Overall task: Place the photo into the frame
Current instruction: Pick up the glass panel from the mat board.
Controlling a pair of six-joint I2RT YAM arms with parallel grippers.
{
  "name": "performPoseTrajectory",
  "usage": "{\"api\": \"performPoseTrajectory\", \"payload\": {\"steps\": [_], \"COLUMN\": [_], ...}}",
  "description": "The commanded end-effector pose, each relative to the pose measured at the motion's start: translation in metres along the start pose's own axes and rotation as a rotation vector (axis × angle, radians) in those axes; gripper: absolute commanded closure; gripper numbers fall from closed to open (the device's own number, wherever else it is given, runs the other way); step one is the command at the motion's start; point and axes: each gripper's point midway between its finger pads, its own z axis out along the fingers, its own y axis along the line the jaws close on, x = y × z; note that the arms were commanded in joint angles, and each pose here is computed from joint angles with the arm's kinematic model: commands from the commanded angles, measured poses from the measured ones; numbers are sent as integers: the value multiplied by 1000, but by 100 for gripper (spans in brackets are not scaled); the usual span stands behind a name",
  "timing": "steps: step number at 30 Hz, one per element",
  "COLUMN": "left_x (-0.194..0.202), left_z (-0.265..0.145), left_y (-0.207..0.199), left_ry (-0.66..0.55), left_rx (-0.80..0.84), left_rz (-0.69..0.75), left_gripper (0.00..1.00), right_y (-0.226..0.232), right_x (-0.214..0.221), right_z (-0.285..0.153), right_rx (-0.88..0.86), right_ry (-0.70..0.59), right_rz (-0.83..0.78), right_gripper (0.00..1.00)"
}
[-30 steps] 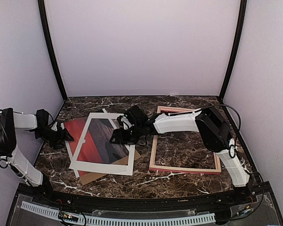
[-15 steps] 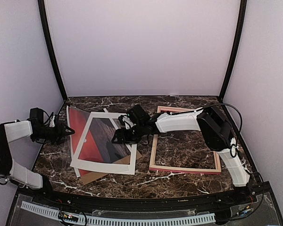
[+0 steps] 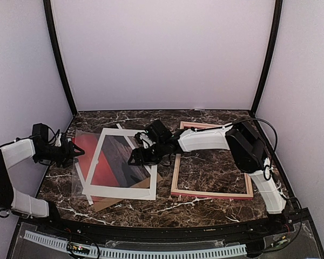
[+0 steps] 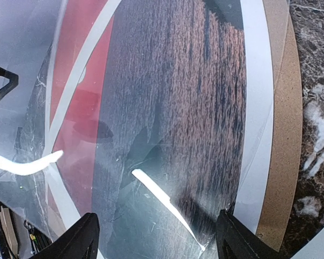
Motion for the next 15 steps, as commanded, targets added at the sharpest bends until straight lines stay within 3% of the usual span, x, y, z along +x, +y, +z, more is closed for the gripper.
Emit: {"api": "performPoseTrajectory", "payload": {"steps": [1,9,15], "left_x": [6,8,6], "left_z": [-12,-10,0], "left_y": [-5,-9,-9], "left_ry": [3,12,28], "left_rx": [-38,1,40], "left_rz": [16,8,-3], "left_gripper": [39,42,56], "right_y": [-28,-28,-22], "right_x": [43,46,46], "right_z": [11,12,10], "right_rx": [74,67,32], "right_ry": [144,148,141], "right_rz": [64,66,62], "right_gripper": [24,25,24]}}
